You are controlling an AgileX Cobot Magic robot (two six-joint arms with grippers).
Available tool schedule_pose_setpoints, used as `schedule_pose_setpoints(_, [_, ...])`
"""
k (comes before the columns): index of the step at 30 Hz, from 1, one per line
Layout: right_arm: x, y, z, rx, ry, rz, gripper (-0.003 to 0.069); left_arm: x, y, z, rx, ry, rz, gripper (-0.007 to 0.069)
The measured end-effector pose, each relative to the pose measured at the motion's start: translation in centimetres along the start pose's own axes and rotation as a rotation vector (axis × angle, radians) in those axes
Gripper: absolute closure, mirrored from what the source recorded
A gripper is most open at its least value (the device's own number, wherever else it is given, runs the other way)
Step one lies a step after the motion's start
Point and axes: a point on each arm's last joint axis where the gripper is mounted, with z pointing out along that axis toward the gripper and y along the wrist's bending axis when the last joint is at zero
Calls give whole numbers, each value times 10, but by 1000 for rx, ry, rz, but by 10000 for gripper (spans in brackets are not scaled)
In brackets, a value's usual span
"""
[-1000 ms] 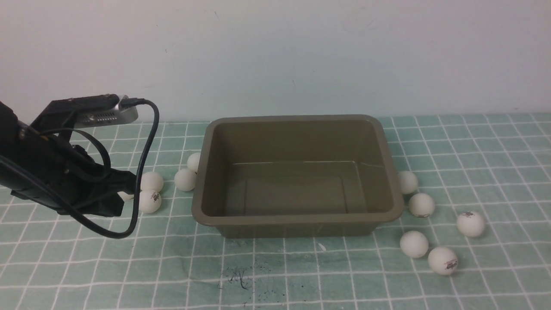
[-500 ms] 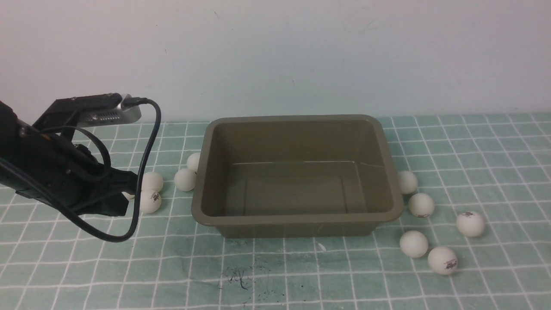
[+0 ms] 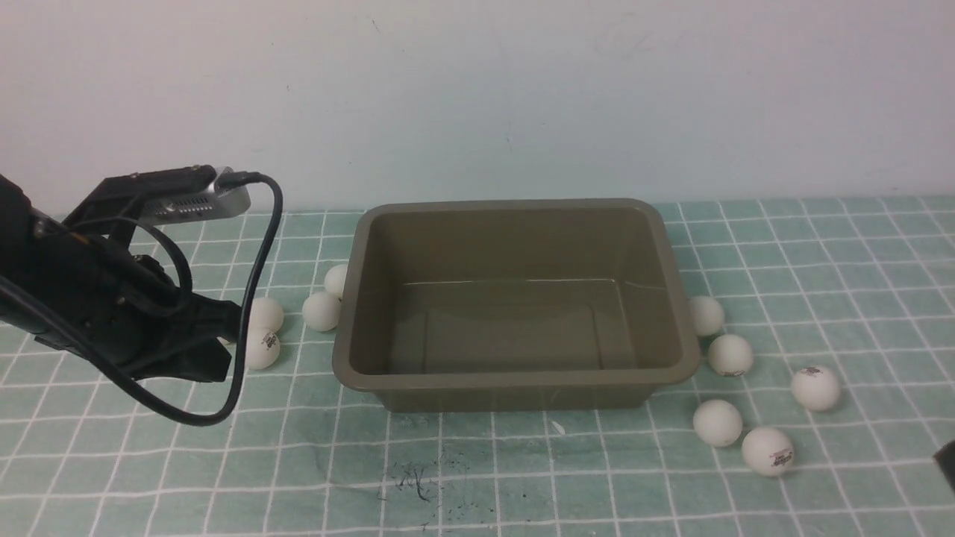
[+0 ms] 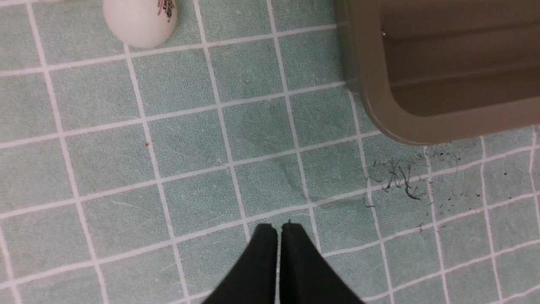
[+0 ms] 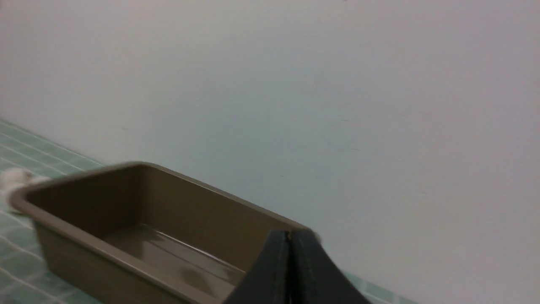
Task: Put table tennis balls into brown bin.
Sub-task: 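Reach for and grasp a ping pong ball on the table beside the basket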
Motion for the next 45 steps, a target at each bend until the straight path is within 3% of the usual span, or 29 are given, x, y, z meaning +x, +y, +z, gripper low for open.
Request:
schedule_pose_setpoints(5, [-2,7,0,-83,-19,112,673,-2,0,0,-5,-19,9,630])
schedule_pose_setpoints(10, [-3,12,-1,-130,-33,124,673,-8,0,-4,-11,-56,14,630])
schedule_pose_setpoints(19, [-5,27,-4,-304,-44,89,673,-30,-2,-13,-17,-134,-1,630])
schedule_pose_setpoints(23, [-6,27,-4,-300,-50,100,673,-29,-1,-12,-25,-129,1,630])
schedule_pose_setpoints(27, [-38,-10,0,38,-194,500,673,-28,6,-12,-99,-113,18,630])
schedule_pose_setpoints(29, [-48,-27,-1,204,-204,576,673,-28,8,-12,-122,-109,4,630])
schedule_pose_setpoints(32, [-72,-52,0,442,-167,553,673,-26,11,-12,-155,-90,-34,630])
schedule_pose_setpoints(33, [-79,-67,3,576,-77,477,673,-25,13,-12,-171,-74,-54,630])
schedule_pose_setpoints(34, [-80,-69,4,591,-64,467,673,-25,13,-11,-173,-71,-55,630])
schedule_pose_setpoints(36, [-88,-93,16,780,175,390,672,-23,16,-8,-189,-35,-72,630])
schedule_pose_setpoints(37, [-88,-95,17,790,211,365,672,-22,16,-8,-190,-31,-74,630])
schedule_pose_setpoints(38, [-83,-109,35,852,506,387,671,-21,17,-4,-193,3,-80,630])
schedule_pose_setpoints(39, [-83,-109,35,852,506,387,671,-21,17,-3,-194,13,-82,630])
schedule_pose_setpoints(40, [-67,-112,52,808,882,427,671,-19,20,4,-192,68,-90,630])
schedule_pose_setpoints(42, [-50,-106,76,580,1218,463,671,-19,23,14,-190,138,-101,630])
schedule_pose_setpoints(45, [-36,-97,105,290,1357,548,669,-31,33,22,-192,162,-130,630])
